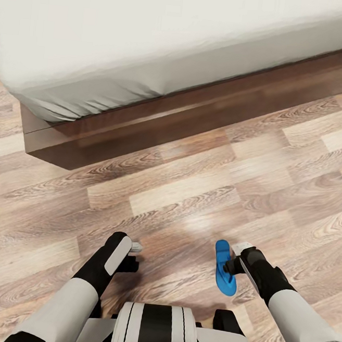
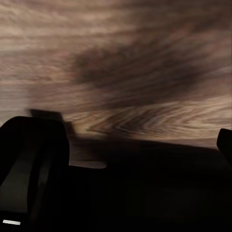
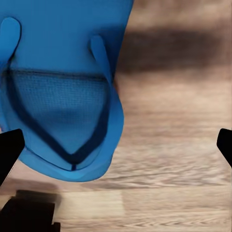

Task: In the bedroom, move the book from the bed onto either nightstand, and place the two sandals side by side next to the bed.

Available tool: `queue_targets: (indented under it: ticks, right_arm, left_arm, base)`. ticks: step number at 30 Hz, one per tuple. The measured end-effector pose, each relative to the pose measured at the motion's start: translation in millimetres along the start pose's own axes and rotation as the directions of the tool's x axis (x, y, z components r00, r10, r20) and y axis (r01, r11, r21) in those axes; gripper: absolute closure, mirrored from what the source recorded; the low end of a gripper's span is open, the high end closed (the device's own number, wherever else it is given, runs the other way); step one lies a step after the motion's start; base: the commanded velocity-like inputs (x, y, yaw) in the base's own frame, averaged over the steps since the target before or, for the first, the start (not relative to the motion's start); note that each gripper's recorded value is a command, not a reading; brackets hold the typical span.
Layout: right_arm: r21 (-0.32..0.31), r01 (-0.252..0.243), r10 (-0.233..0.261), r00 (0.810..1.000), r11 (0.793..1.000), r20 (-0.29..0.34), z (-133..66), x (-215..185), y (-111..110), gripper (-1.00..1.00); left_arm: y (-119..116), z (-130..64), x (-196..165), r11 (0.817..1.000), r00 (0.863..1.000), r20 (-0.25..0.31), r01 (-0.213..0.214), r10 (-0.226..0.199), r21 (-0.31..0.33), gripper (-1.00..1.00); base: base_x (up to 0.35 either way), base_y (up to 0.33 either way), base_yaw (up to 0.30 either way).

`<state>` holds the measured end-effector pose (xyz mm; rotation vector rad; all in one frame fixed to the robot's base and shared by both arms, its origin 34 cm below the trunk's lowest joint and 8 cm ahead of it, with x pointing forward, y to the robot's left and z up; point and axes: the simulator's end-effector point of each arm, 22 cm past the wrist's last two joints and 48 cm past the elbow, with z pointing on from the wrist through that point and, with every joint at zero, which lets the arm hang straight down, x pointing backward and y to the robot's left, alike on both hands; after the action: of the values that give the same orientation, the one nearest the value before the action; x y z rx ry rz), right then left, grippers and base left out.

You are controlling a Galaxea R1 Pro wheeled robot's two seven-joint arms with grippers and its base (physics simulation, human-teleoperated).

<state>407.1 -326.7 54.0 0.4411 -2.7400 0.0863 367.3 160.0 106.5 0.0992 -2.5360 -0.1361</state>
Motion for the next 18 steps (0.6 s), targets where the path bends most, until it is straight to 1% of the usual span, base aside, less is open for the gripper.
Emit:
queue_targets:
  ticks: [6, 18]
  right_arm:
    - [-0.001, -0.001, 0.001, 1.0, 1.0, -0.002, 0.9, 0.8, 0.2, -1.0]
    - [0.0, -0.001, 0.001, 1.0, 1.0, -0.003, 1.3, 1.1, -0.1, -1.0]
  left_arm:
    - [-0.1, 0.9, 0.4, 1.0, 1.0, -0.002, 0.0, 0.0, 0.0, -1.0]
    - [0.0, 1.4, 0.7, 1.0, 1.0, -0.003, 0.0, 0.0, 0.0, -1.0]
  base:
    - [0.0, 0.0, 0.075]
    - [0.0, 0.0, 0.02]
